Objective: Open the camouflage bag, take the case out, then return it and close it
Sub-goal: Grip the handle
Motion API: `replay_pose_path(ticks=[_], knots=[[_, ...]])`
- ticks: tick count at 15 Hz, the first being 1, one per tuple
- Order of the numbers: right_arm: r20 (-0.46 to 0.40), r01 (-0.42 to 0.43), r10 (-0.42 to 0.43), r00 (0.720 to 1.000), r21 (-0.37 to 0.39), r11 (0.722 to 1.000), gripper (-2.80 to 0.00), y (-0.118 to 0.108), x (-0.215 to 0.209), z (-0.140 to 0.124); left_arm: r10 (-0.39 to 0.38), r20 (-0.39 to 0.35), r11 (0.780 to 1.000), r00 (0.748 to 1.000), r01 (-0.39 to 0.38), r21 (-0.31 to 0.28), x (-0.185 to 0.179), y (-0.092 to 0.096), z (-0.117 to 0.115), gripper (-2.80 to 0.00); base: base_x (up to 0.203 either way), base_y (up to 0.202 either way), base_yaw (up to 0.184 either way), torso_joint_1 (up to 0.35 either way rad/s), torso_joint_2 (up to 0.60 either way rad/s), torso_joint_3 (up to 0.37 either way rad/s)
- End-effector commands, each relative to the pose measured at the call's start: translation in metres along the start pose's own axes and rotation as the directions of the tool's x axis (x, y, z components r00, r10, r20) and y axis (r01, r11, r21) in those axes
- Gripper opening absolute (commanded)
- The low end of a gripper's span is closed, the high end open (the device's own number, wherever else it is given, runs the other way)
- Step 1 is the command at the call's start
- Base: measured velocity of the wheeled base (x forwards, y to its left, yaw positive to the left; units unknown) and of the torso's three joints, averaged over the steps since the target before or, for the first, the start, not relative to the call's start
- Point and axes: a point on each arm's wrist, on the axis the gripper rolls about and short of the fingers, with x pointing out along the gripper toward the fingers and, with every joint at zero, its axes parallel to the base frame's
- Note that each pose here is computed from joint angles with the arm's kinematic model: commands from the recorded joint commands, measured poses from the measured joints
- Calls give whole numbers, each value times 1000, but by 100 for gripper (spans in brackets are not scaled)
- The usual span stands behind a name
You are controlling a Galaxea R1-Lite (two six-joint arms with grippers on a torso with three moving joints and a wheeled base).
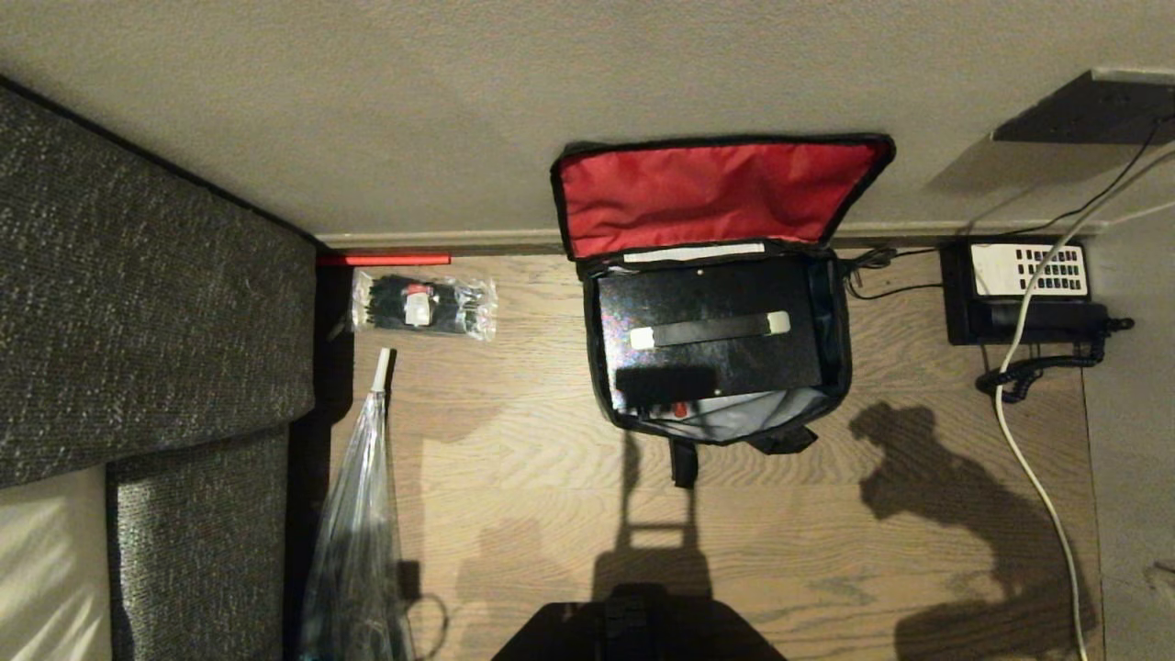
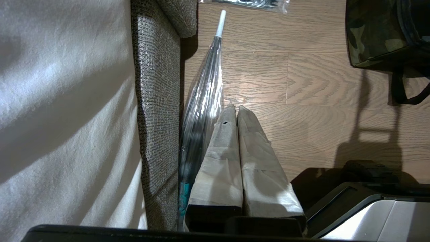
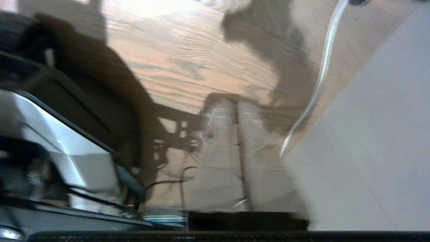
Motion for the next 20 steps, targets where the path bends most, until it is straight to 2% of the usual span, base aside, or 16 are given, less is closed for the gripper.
replay_pose_path(ticks=[1,3,5,7,8,9,10,12,14,15,16,17,18,19,20], knots=[[-187,-82,74,980,-38,996,0,15,53,51,1,0,1000,1000,-1,0,0,0,-1,-280,0,0,0,0,0,0],[-232,-106,91,968,-54,993,0,34,98,107,1,0,1000,1000,-1,0,0,0,-1,-280,0,0,0,0,0,0],[-192,-64,47,980,-86,994,0,62,140,162,1,1,1000,1000,-1,0,0,0,0,-280,0,0,0,0,0,0],[-123,57,-79,989,-176,983,0,110,174,193,1,0,1000,1000,-1,0,0,0,-1,-280,0,0,0,0,0,0],[-55,188,-208,977,-251,950,0,135,181,200,1,1,1000,1000,-1,-2,0,0,0,-280,0,0,0,0,0,0],[26,299,-309,951,-347,889,0,156,178,205,1,0,1000,1000,-1,0,0,0,-1,-280,0,0,0,0,0,0],[94,338,-331,939,-432,836,0,176,171,204,1,-1,1000,1000,-1,0,0,0,-1,-280,0,0,0,0,0,0],[187,347,-293,938,-547,762,0,210,165,190,1,0,1000,1000,-1,-2,0,0,-1,-280,0,0,0,0,0,0],[264,382,-277,924,-668,639,0,215,158,193,1,-1,1000,1000,-1,-1,0,0,-1,-280,0,0,0,0,0,0],[329,426,-271,904,-681,595,0,216,155,195,1,1,1000,1000,-1,0,0,0,0,-280,0,0,0,0,0,0],[389,472,-267,882,-714,517,0,215,153,193,1,-1,1000,1000,-1,0,0,0,-1,-280,0,0,0,0,0,0],[432,503,-259,864,-762,407,0,214,153,186,1,0,1000,1000,-1,0,0,0,-1,-280,0,0,0,0,0,0],[497,554,-245,832,-768,323,0,213,152,183,1,-1,1000,1000,-1,-1,0,0,-1,-280,0,0,0,0,0,0],[563,606,-225,795,-744,280,0,212,156,180,1,0,1000,1000,-1,0,0,0,0,-280,0,0,0,0,0,0],[604,638,-207,770,-731,241,0,210,164,175,1,1,1000,1000,-1,0,0,0,0,-280,0,0,0,0,0,0]])
